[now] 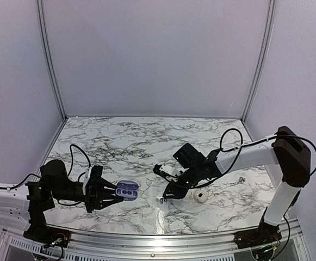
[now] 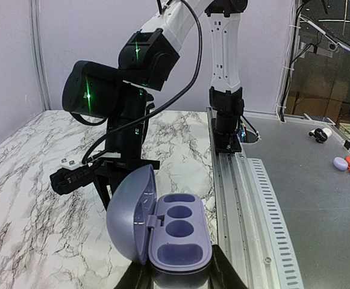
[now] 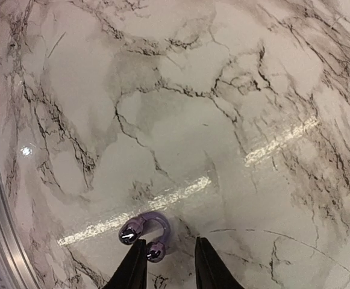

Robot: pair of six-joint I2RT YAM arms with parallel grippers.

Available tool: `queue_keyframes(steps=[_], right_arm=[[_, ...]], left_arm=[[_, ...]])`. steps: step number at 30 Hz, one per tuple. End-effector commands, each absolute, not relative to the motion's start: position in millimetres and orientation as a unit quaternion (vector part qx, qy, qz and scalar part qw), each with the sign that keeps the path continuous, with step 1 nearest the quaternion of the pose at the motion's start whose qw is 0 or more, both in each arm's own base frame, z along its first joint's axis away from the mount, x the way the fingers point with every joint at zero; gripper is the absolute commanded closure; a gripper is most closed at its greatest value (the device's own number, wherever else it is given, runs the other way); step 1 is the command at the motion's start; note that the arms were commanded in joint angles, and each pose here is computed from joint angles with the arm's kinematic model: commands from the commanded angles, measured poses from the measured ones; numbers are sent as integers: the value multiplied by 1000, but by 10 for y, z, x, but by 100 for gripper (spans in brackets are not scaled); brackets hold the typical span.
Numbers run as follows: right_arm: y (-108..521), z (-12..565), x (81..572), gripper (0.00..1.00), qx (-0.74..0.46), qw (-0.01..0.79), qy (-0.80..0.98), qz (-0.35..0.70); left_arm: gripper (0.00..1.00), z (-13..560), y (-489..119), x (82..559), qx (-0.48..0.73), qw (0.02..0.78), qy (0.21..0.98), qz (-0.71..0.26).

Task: Insert the wireless bluetooth earbuds into the charging case
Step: Adjust the left earbud at the center of the board.

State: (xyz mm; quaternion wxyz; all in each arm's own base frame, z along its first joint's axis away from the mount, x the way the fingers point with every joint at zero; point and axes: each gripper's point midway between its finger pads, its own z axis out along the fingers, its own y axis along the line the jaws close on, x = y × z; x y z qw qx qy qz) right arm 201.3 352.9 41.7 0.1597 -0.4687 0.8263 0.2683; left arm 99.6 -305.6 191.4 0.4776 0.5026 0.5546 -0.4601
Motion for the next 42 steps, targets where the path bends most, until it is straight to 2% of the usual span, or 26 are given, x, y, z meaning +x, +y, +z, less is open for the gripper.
queue_keyframes(steps=[1,12,26,34,42], right_arm=[[3604,406,2152,71,-483,179,819,254],[3574,312,1943,66,-498,154,808,274],[3528,209,1742,65,-503,145,806,276],[3437,260,1693,71,-490,142,821,256],[3286,404,1510,72,-489,135,823,257]], left_arm=[[95,2033,-3060,987,501,489,543,-463],[95,2010,-3066,988,503,487,545,-462],[95,1994,-3071,988,503,484,546,-462],[94,2008,-3069,1007,498,486,550,-462],[94,2016,-3072,1013,497,487,550,-462]])
